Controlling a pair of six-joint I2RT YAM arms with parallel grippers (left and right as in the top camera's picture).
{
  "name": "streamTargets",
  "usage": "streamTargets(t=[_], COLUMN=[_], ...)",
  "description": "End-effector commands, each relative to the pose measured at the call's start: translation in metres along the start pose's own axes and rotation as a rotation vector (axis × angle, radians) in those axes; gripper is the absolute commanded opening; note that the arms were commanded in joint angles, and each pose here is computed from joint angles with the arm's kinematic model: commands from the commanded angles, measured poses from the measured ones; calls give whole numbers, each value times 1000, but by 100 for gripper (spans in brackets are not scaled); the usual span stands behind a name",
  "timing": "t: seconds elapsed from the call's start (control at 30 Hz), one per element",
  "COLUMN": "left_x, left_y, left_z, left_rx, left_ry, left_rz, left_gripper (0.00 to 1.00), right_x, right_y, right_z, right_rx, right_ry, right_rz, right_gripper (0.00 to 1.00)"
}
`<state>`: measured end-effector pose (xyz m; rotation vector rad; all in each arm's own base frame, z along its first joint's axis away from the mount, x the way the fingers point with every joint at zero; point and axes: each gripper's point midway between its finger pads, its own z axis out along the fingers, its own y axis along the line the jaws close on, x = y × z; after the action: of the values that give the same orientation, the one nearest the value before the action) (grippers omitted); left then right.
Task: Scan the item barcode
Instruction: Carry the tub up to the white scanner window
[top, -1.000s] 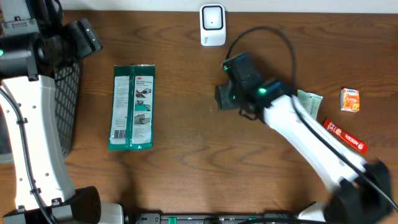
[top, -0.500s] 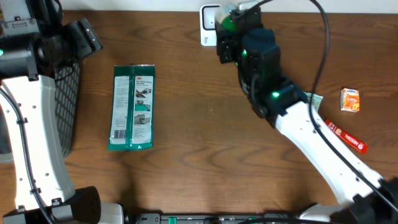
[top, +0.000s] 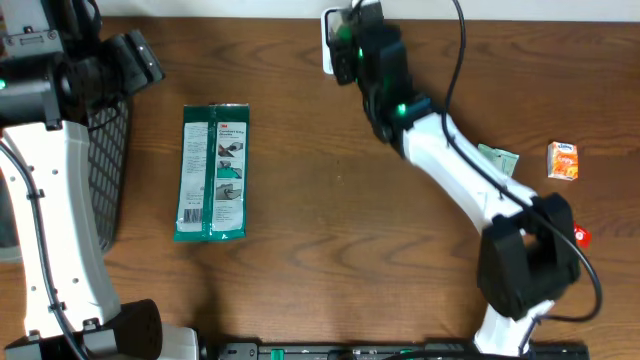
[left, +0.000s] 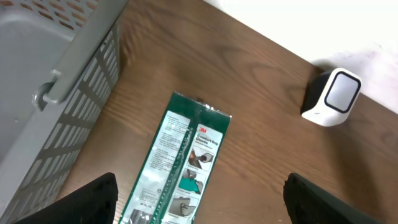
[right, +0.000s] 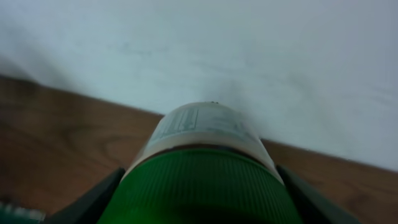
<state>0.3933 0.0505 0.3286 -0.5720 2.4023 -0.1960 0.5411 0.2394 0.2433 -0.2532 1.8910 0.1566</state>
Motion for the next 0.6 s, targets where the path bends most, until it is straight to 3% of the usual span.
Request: streamTargets(t=[0.0,0.2,0.37,0.57], left_x=[-1,-1,-1,-1], left_y=[0,0,0,0], left_z=[0,0,0,0], left_rx=[4,4,4,4], left_ry=[1,1,1,1], left_rz=[6,6,6,6], left_gripper=[85,85,85,85], right_x=[-62,-55,-48,-12], right_y=[-9,-17,-19,-18], right_z=[7,52,84,118], right_rx=[-35,-57,-57,-41], right_ry=[-96,-43,-114,-123], right_rz=[19,21,13,14], right_gripper=[1,1,1,1])
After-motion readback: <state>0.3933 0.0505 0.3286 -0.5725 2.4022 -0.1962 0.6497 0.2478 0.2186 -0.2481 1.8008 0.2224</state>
